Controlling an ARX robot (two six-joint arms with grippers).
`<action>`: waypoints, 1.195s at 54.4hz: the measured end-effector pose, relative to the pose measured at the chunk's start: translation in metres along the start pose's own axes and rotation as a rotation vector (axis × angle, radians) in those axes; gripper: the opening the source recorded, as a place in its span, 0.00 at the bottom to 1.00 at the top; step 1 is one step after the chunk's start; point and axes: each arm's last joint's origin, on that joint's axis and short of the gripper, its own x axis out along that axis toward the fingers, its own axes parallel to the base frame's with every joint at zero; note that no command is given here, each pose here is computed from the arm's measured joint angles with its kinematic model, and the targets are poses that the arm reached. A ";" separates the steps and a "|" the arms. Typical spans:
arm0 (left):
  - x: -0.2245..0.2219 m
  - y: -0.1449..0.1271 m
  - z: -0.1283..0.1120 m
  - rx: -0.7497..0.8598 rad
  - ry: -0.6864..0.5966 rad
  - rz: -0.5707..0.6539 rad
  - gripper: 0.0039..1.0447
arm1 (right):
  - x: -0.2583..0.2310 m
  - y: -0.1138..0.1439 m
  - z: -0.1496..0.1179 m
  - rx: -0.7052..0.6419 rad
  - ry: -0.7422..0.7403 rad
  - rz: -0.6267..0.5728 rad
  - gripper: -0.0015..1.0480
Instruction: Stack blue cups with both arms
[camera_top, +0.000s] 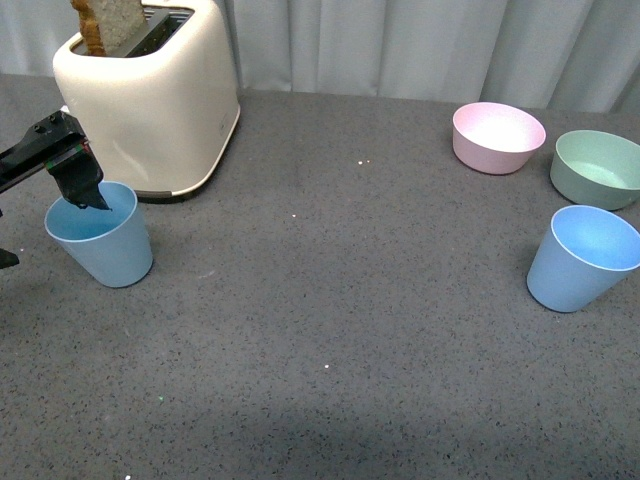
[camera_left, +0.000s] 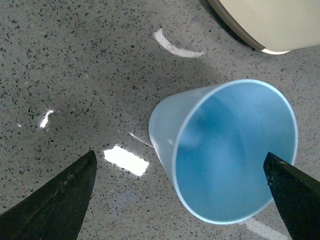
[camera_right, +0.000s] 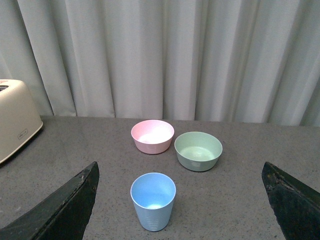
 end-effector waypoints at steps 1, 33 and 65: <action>0.002 0.001 0.000 -0.003 0.005 0.002 0.94 | 0.000 0.000 0.000 0.000 0.000 0.000 0.91; 0.018 0.001 -0.005 -0.017 0.071 0.053 0.03 | 0.000 0.000 0.000 0.000 0.000 0.000 0.91; 0.032 -0.122 -0.060 0.244 0.158 -0.059 0.03 | 0.000 0.000 0.000 0.000 0.000 0.000 0.91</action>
